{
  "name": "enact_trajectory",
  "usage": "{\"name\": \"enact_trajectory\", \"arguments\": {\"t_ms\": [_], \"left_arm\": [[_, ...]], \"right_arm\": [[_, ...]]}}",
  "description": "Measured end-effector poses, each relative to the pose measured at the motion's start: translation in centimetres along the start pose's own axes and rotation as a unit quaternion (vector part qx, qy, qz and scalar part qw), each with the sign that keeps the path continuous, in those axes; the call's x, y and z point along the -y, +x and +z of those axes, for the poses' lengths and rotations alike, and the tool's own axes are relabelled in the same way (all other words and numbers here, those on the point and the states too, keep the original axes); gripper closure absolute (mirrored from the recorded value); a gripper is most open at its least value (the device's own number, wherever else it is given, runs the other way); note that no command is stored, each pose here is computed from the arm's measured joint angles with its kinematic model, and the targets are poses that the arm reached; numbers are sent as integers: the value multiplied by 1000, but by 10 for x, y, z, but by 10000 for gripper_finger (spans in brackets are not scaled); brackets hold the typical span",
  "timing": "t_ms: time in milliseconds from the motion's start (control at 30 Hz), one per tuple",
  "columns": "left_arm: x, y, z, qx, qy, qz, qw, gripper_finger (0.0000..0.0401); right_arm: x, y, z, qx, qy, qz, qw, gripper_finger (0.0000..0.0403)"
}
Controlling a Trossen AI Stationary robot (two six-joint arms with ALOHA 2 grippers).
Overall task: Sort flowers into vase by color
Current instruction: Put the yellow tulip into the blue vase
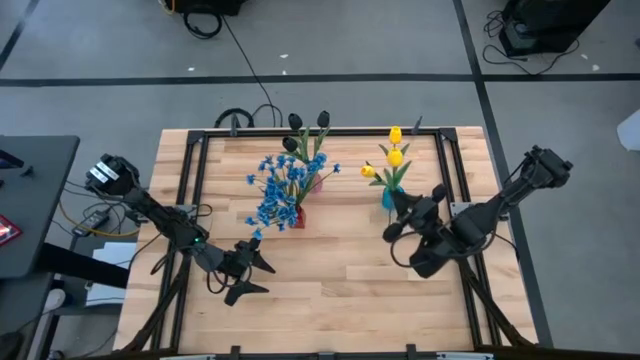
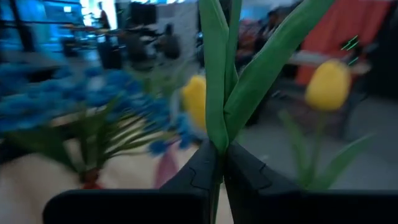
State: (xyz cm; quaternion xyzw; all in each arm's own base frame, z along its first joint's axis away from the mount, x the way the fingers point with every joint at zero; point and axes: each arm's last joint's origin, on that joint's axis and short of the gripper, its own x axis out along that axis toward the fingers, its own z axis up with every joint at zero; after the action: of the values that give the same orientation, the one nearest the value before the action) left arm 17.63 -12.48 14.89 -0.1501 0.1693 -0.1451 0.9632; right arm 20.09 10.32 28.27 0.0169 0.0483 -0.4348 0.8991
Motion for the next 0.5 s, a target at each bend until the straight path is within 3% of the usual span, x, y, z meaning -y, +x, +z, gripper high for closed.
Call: {"name": "enact_trajectory", "arguments": {"t_ms": [200, 500], "left_arm": [[0, 0, 0, -1, -1, 0, 1000, 119], [0, 0, 0, -1, 6, 3, 1000, 119]], "right_arm": [[5, 18, 3, 41, -63, -76, 994, 367], [17, 40, -13, 37, -84, -129, 987, 367]]}}
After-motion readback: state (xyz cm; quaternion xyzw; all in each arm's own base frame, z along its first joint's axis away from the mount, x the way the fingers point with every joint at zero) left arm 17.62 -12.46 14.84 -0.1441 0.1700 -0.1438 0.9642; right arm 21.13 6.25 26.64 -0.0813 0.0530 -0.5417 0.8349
